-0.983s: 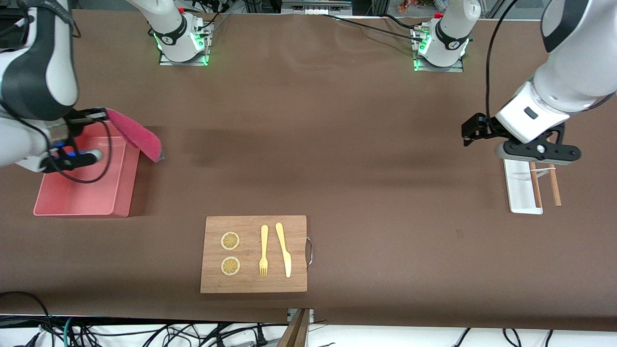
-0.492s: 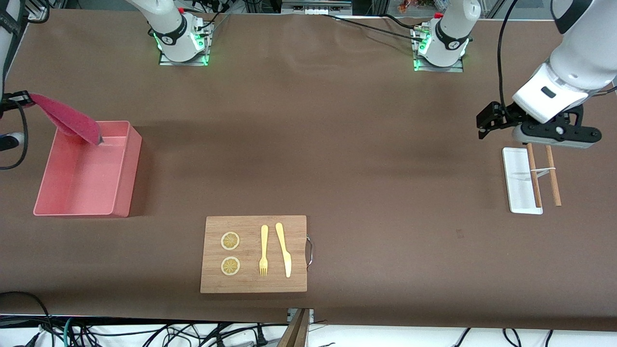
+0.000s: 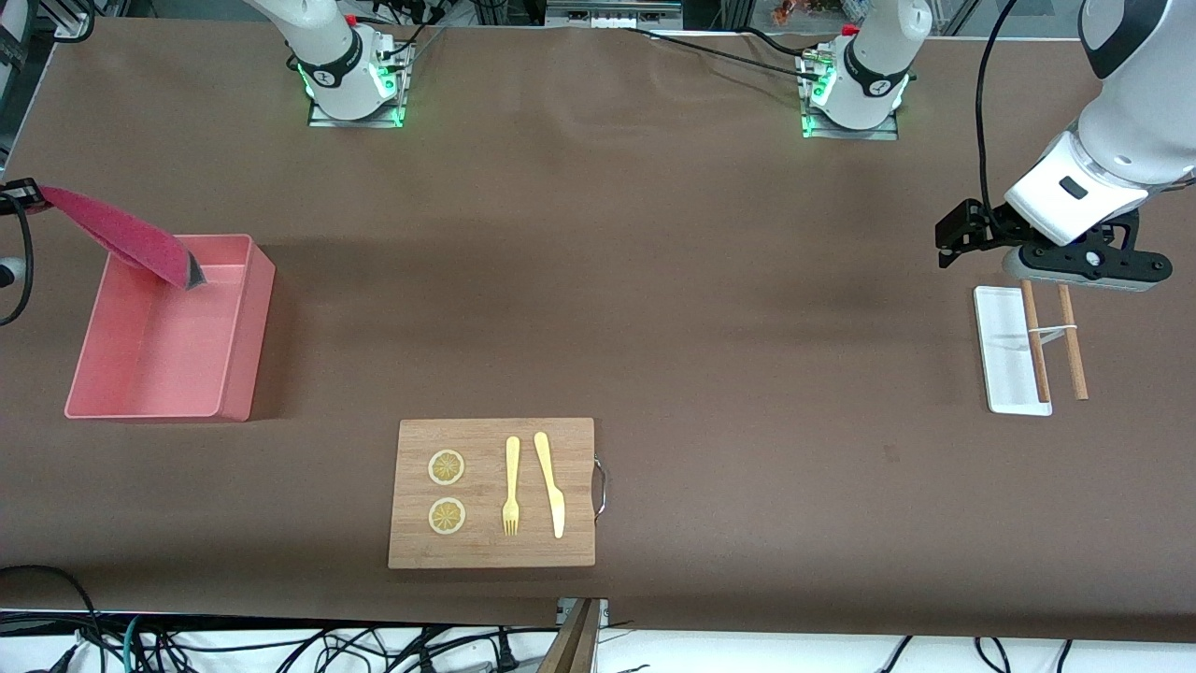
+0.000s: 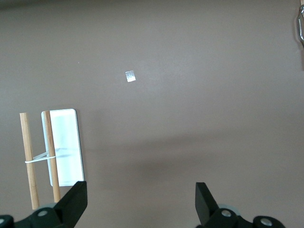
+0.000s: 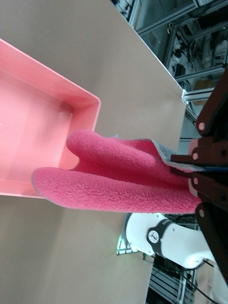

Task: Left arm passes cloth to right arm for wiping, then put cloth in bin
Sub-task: 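Lower the cloth into the pink bin while the left gripper withdraws, then open the right gripper to release the cloth in the bin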

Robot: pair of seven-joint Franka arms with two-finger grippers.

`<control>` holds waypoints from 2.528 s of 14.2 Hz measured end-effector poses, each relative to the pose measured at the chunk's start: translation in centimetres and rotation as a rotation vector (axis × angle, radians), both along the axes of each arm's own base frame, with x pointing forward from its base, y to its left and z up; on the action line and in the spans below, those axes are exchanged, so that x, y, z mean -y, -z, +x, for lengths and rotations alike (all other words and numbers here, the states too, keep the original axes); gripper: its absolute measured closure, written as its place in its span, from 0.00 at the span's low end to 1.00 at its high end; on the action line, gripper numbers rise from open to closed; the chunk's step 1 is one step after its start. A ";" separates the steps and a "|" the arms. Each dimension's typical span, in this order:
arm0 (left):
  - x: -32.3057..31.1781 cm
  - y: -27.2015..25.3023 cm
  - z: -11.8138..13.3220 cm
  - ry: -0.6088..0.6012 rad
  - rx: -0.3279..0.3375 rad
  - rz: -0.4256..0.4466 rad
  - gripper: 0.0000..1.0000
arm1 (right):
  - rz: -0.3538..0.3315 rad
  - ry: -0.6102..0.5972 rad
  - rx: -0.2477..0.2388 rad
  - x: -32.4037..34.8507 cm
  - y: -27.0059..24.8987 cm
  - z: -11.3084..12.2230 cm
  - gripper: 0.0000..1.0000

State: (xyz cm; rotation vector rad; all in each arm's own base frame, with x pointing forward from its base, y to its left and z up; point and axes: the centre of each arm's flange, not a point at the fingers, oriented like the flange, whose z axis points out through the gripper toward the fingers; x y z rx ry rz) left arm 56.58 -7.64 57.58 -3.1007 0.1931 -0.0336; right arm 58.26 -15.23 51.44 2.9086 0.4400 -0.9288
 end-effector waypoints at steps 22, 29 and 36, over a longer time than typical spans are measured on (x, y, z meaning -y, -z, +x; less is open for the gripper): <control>-0.2 0.0 0.0 0.004 -0.002 0.000 0.00 | -0.001 -0.083 0.357 5.3 18.0 -2.2 0.98; -0.2 0.0 0.0 0.005 -0.003 0.001 0.00 | 0.018 -0.048 0.417 5.1 21.5 -2.2 0.74; -0.2 0.0 0.0 0.005 -0.004 0.001 0.00 | 0.058 -0.009 0.468 4.9 15.7 -1.2 0.06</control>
